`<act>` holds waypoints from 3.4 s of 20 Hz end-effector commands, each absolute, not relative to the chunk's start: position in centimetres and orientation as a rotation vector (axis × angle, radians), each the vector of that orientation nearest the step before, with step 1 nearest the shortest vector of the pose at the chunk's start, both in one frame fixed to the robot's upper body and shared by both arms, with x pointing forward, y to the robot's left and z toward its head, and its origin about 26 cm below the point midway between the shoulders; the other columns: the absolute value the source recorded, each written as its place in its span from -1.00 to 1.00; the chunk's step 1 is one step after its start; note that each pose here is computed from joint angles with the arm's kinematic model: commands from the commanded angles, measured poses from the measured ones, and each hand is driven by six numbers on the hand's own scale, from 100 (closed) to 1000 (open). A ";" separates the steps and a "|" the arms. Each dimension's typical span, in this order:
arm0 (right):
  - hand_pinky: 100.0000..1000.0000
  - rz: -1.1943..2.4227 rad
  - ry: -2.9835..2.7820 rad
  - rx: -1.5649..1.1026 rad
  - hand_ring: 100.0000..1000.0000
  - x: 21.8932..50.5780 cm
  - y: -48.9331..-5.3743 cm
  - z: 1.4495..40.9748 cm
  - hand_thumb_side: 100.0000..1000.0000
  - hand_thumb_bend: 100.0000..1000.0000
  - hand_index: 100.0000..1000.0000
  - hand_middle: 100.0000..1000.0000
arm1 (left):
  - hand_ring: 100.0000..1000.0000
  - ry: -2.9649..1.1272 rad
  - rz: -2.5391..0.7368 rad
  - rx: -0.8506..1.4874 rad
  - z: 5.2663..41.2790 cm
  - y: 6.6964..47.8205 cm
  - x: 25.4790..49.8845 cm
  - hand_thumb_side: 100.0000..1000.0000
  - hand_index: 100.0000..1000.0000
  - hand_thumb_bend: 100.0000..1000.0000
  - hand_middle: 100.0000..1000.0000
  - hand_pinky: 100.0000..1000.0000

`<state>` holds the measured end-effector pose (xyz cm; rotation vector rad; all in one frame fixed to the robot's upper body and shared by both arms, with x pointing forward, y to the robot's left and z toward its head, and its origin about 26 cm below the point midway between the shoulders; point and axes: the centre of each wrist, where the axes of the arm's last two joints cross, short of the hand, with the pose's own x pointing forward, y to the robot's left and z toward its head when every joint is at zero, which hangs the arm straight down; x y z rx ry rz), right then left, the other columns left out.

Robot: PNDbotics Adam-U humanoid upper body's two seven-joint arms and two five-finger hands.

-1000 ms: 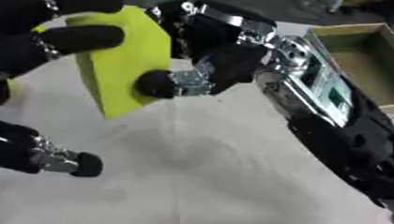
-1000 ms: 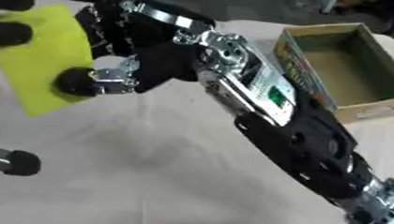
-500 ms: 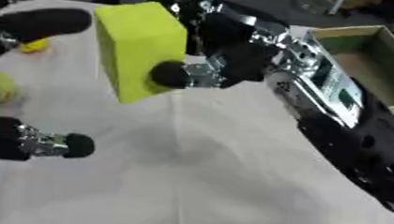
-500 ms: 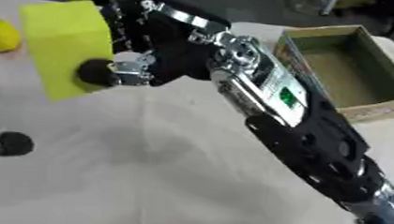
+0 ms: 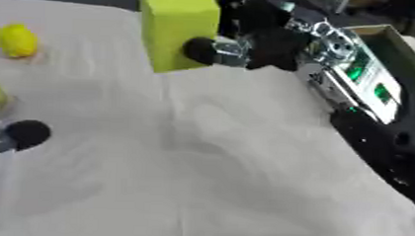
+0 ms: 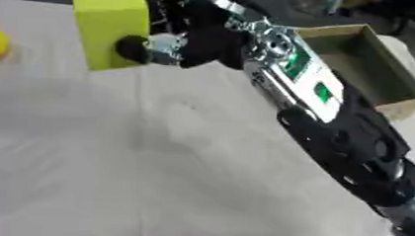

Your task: Pick up the objects with one hand, pass them to the other hand, and then place them into the box on the other side of the table.

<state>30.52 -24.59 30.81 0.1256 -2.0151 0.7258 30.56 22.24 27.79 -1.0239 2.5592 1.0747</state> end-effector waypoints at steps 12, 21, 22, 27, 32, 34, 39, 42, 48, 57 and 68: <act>0.79 0.334 -2.018 -0.422 0.51 34.6 -33.3 34.0 -0.87 -0.40 -0.18 -0.26 | 0.34 2.565 0.775 -1.703 28.2 29.5 29.8 -0.47 0.57 0.28 0.44 0.16; 0.83 0.249 -1.856 -0.762 0.50 36.4 -38.3 34.2 -0.87 -0.36 -0.17 -0.26 | 0.33 2.675 0.616 -2.027 26.2 33.1 30.8 -0.36 0.60 0.13 0.47 0.08; 0.84 0.249 -1.829 -0.801 0.50 36.5 -39.0 34.1 -0.87 -0.34 -0.16 -0.25 | 0.34 2.708 0.603 -2.049 26.1 33.5 30.9 -0.34 0.62 0.11 0.50 0.07; 0.86 0.272 -1.707 -0.939 0.49 36.5 -42.1 33.3 -0.88 -0.31 -0.15 -0.25 | 0.32 2.848 0.561 -2.165 25.3 35.1 31.2 -0.27 0.65 0.01 0.52 0.02; 0.88 0.306 -1.615 -1.019 0.49 36.1 -44.1 32.7 -0.90 -0.30 -0.15 -0.25 | 0.30 2.977 0.440 -2.207 25.1 36.2 31.5 -0.24 0.64 -0.06 0.51 -0.01; 0.90 0.331 -1.577 -1.046 0.48 35.8 -44.7 32.5 -0.91 -0.30 -0.15 -0.26 | 0.30 2.990 0.424 -2.214 25.1 36.5 31.4 -0.24 0.64 -0.06 0.51 -0.01; 0.93 0.436 -1.470 -1.087 0.47 35.1 -45.9 32.0 -0.93 -0.30 -0.14 -0.26 | 0.30 2.993 0.388 -2.218 25.2 36.6 31.4 -0.23 0.64 -0.08 0.50 -0.01; 0.95 0.505 -1.412 -1.094 0.47 34.7 -46.4 31.8 -0.94 -0.30 -0.13 -0.26 | 0.30 2.992 0.390 -2.215 25.3 36.6 31.4 -0.23 0.64 -0.09 0.50 -0.01; 0.96 0.550 -1.335 -1.133 0.47 34.1 -47.4 31.8 -0.95 -0.29 -0.12 -0.26 | 0.29 2.988 0.380 -2.212 25.4 36.6 31.3 -0.22 0.63 -0.10 0.50 -0.01; 0.97 0.459 -1.244 -1.199 0.46 33.6 -49.6 31.2 -0.97 -0.28 -0.12 -0.26 | 0.28 2.994 0.381 -2.218 25.1 36.7 31.3 -0.21 0.63 -0.12 0.50 -0.01; 1.00 0.564 -0.946 -1.341 0.51 33.4 -52.5 29.3 -1.00 -0.21 0.06 -0.18 | 0.28 2.983 0.361 -2.220 25.3 36.6 31.3 -0.21 0.63 -0.13 0.50 -0.01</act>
